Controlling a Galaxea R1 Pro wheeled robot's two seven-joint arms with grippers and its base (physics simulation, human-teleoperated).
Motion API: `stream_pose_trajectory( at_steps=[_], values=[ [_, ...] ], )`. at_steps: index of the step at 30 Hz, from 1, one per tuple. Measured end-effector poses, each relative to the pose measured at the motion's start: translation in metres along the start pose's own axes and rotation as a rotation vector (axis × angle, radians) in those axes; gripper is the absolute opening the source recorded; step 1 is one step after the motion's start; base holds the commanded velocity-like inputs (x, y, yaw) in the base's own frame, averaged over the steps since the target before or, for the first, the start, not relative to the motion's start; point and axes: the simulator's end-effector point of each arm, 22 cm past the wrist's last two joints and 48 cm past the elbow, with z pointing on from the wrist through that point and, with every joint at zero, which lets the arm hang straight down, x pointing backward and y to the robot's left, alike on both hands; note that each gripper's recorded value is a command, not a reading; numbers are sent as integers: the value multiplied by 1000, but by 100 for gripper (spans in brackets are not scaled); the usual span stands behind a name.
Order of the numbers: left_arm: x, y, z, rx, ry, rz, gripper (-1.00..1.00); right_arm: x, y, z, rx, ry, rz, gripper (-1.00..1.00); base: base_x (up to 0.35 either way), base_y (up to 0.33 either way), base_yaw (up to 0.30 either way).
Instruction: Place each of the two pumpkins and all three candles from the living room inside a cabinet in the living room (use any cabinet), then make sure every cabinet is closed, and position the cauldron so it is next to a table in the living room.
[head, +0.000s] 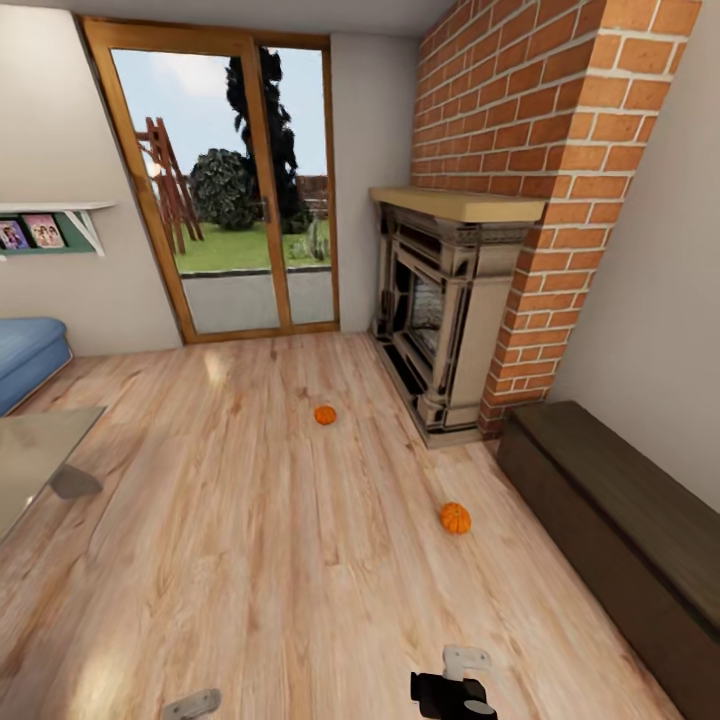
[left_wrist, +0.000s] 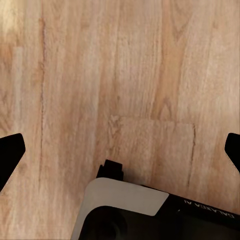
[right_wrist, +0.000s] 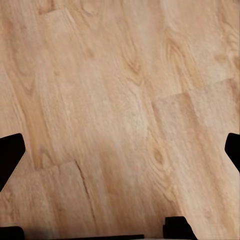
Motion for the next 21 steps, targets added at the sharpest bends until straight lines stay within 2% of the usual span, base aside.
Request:
stream_pose_trajectory(
  at_steps=[21],
  values=[
    [1, -2, 1, 1, 3, 5, 100, 1, 0, 1, 0, 2, -3, 100, 322, 7, 0]
  ],
)
